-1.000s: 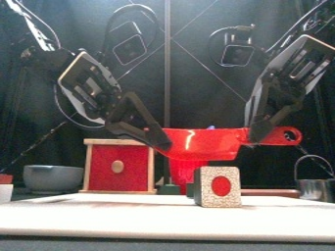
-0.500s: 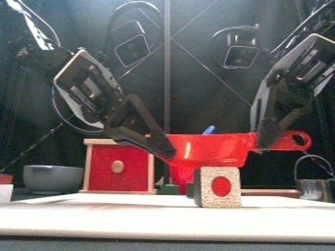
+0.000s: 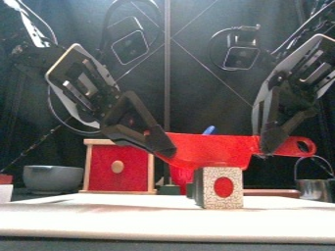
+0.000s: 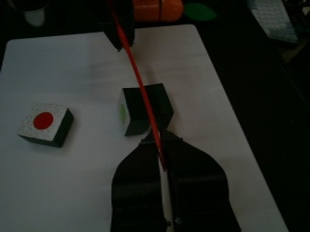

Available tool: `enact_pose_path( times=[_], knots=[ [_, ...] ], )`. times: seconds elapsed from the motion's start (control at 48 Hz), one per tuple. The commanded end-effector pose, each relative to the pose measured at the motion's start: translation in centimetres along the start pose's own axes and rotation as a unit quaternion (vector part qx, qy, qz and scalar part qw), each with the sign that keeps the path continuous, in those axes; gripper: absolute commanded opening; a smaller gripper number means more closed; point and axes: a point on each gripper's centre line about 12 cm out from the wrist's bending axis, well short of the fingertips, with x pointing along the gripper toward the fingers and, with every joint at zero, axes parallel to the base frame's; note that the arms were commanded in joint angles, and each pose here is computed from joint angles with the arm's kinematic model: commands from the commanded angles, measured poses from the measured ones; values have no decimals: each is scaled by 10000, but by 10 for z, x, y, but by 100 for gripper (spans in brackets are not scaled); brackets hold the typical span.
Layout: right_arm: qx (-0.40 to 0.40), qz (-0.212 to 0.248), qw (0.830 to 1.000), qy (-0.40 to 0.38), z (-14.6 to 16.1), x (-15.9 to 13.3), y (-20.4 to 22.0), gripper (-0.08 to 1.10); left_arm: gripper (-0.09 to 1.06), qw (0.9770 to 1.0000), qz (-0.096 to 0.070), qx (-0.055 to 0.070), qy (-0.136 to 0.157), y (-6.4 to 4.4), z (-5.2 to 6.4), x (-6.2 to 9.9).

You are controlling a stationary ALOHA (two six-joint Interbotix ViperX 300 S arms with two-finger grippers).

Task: Cut the sushi into 4 pieces with the knife
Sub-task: Cut the sushi into 4 pieces

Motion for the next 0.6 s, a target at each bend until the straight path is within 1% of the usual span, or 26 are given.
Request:
enact_pose_path(
  times=[0.021,0.104,0.188,0.271,0.333,0.438,0.5,0.604],
  knots=[
    [99,-40,9999,-56,4,2,-4,5,13,10000,-48,31,-66,-5,5,2],
    [133,-39,9999,-33,3,4,-3,5,13,10000,-50,28,-58,-6,4,2],
    [148,-39,9999,-1,0,7,-3,5,13,10000,-33,4,42,-5,-1,5],
    [152,-63,9999,51,-3,13,-3,5,13,9998,-9,-25,218,-4,-10,9],
    [153,-83,9998,118,-6,17,-4,5,13,9993,30,-51,363,-2,-17,12],
    [170,-119,9996,173,-8,21,-7,5,13,9986,63,-73,514,1,-26,15],
    [155,-120,9997,165,-8,21,-7,5,13,9985,104,-80,527,5,-27,16],
    [146,-149,9997,96,-3,20,-10,5,13,9985,212,-125,491,17,-24,15]
  ],
)
